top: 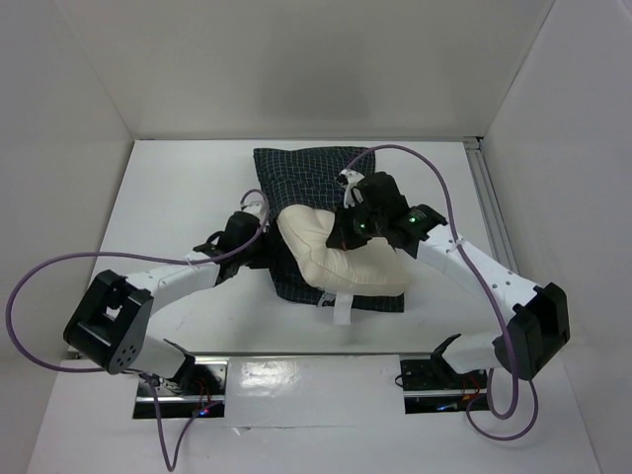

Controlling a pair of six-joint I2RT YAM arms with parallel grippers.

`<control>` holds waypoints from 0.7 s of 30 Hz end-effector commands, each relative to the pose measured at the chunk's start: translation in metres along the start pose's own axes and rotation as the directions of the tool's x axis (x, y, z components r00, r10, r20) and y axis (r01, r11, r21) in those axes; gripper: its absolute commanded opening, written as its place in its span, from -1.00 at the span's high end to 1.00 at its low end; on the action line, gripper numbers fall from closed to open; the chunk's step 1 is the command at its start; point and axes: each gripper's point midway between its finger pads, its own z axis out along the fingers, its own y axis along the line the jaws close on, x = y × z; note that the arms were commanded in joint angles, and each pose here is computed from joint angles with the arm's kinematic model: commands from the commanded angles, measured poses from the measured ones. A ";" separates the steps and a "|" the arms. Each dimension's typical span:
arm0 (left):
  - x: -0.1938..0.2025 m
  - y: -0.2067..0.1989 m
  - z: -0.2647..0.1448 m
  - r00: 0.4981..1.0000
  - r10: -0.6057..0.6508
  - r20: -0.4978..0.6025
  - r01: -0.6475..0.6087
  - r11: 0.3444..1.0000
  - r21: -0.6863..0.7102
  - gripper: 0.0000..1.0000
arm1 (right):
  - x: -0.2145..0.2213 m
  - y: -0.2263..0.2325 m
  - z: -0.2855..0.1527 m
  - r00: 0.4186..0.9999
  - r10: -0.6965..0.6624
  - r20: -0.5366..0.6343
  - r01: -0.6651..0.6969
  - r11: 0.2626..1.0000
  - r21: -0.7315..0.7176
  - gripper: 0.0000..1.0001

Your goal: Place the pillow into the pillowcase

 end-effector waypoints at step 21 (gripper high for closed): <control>0.031 -0.089 -0.152 0.987 -0.162 0.004 0.123 0.765 0.632 1.00 | 0.024 -0.033 0.165 0.998 0.017 -0.060 -0.004 0.979 0.206 1.00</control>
